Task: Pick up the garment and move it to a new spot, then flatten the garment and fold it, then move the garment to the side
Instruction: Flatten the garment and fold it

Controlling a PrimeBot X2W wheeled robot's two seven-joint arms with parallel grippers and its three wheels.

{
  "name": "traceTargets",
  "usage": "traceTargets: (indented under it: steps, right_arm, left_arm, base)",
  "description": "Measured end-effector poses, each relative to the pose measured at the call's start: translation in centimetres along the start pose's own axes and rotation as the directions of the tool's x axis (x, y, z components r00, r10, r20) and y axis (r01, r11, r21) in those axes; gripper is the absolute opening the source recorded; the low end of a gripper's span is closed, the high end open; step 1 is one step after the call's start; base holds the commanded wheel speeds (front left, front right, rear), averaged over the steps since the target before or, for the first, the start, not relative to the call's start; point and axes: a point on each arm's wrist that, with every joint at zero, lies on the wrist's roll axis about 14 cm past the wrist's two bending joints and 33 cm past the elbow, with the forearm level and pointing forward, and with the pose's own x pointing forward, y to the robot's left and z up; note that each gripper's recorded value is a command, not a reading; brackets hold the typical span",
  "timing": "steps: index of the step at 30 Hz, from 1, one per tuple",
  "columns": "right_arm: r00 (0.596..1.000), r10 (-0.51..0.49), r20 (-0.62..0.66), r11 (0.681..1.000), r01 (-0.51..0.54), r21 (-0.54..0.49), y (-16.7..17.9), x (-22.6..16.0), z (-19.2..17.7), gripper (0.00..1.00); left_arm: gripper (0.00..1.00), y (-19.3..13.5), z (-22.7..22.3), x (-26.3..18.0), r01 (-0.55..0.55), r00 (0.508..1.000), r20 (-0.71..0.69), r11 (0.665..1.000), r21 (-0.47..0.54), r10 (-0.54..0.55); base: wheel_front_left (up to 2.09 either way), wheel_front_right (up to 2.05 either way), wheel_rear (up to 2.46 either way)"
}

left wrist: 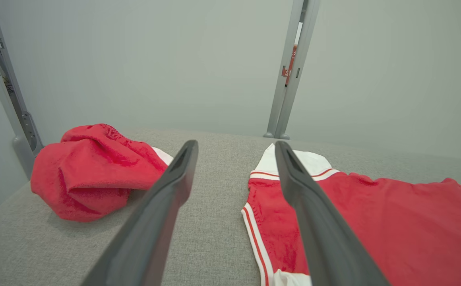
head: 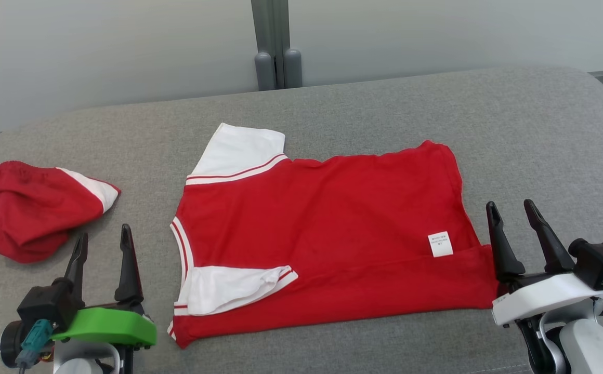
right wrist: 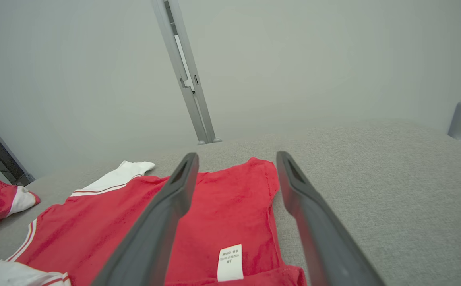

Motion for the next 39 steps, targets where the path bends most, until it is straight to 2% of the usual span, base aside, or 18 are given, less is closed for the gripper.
traceTargets:
  steps: [11, 22, 30, 35, 39]
  right_arm:
    - [1.000, 0.000, 0.003, 0.999, 0.000, -0.051, 0.8, -1.8, -0.2, 1.00]
    - [1.000, -0.004, -0.016, 0.998, 0.003, -0.068, 0.4, -1.4, -0.7, 1.00]
    - [0.999, 0.026, -0.026, 0.989, -0.030, -0.144, -0.7, 2.6, 0.3, 1.00]
    - [0.997, 0.053, -0.048, 0.972, -0.062, -0.226, -1.6, 7.4, 1.9, 1.00]
    - [0.994, 0.041, -0.106, 0.965, -0.067, -0.253, -2.9, 11.0, 1.7, 1.00]
  left_arm:
    - [1.00, 2.7, -1.1, -2.5, -0.057, 0.998, -0.040, 0.998, 0.028, 0.058]
    - [1.00, 1.8, -2.6, -2.0, -0.020, 0.996, -0.084, 0.999, 0.028, 0.022]
    - [1.00, 0.2, 0.1, 3.8, 0.099, 0.994, -0.046, 0.989, 0.112, -0.094]
    - [1.00, -1.7, 2.4, 9.5, 0.184, 0.983, -0.031, 0.969, 0.168, -0.181]
    - [1.00, -3.0, 3.3, 14.0, 0.230, 0.973, -0.039, 0.955, 0.190, -0.227]
  base:
    - [0.00, 0.00, 0.00]
    - [0.00, 0.00, 0.00]
    - [0.00, 0.00, 0.00]
    - [0.00, 0.00, 0.00]
    - [0.00, 0.00, 0.00]
